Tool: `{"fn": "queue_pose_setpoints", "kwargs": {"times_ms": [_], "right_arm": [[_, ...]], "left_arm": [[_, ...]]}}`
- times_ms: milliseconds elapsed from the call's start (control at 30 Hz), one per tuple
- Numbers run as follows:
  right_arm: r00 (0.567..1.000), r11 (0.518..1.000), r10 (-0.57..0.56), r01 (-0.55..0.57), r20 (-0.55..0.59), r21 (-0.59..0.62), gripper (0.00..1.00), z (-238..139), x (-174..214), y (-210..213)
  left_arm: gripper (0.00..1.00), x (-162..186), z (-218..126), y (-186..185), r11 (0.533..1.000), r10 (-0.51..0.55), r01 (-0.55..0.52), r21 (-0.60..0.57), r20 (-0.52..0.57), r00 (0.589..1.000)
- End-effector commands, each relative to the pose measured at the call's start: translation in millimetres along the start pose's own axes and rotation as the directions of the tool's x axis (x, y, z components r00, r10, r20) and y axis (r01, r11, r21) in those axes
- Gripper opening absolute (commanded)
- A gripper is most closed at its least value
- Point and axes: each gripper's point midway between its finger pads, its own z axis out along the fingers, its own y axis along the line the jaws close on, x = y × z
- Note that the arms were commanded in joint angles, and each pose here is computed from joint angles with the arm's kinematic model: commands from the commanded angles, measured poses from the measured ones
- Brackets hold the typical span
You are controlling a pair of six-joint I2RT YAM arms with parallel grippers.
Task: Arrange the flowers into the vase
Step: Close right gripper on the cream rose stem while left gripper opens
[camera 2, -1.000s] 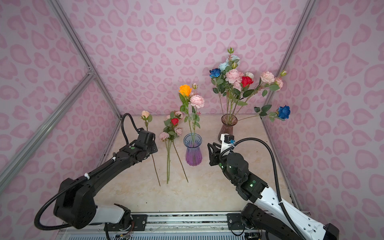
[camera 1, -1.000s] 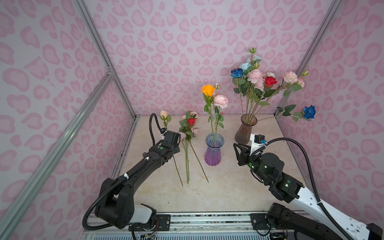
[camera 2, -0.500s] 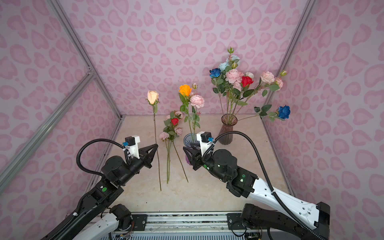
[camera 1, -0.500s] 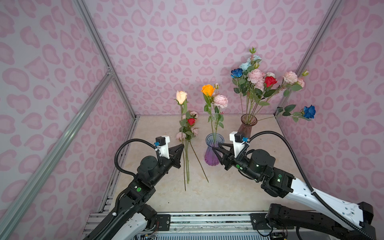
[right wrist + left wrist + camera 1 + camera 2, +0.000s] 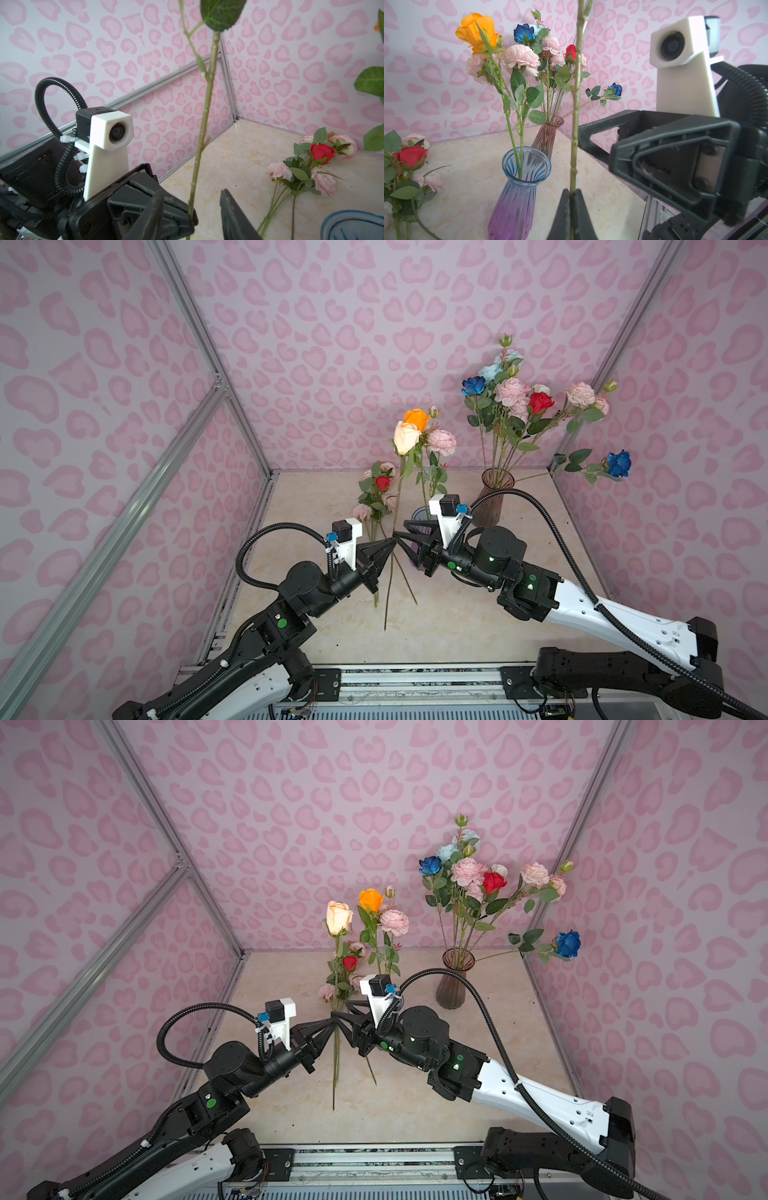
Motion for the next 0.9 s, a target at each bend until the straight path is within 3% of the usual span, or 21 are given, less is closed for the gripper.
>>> {"fn": "queue_pose_setpoints", "kwargs": {"times_ms": [0, 133, 333, 867], "right_arm": [[0.999, 0.999, 0.026, -0.025, 0.045, -0.037, 0.41, 3, -9, 7], [0.998, 0.999, 0.034, -0.033, 0.045, -0.033, 0.21, 7, -8, 6], [0.999, 0.999, 0.038, -0.036, 0.034, -0.038, 0.1, 13, -5, 6], [0.998, 0.999, 0.04, -0.041, 0.041, 0.013, 0.06, 11, -1, -5]], "left_arm": [[0.03, -16, 1, -7, 1.0, 0.022, -0.023, 0.021, 0.058, 0.998], [0.03, -13, 1, -7, 0.999, 0.031, -0.032, 0.017, 0.049, 0.998], [0.03, -12, 2, -7, 0.999, 0.04, -0.04, 0.016, 0.046, 0.998], [0.03, -12, -3, 1, 0.999, 0.044, -0.043, -0.026, 0.055, 0.997]]}}
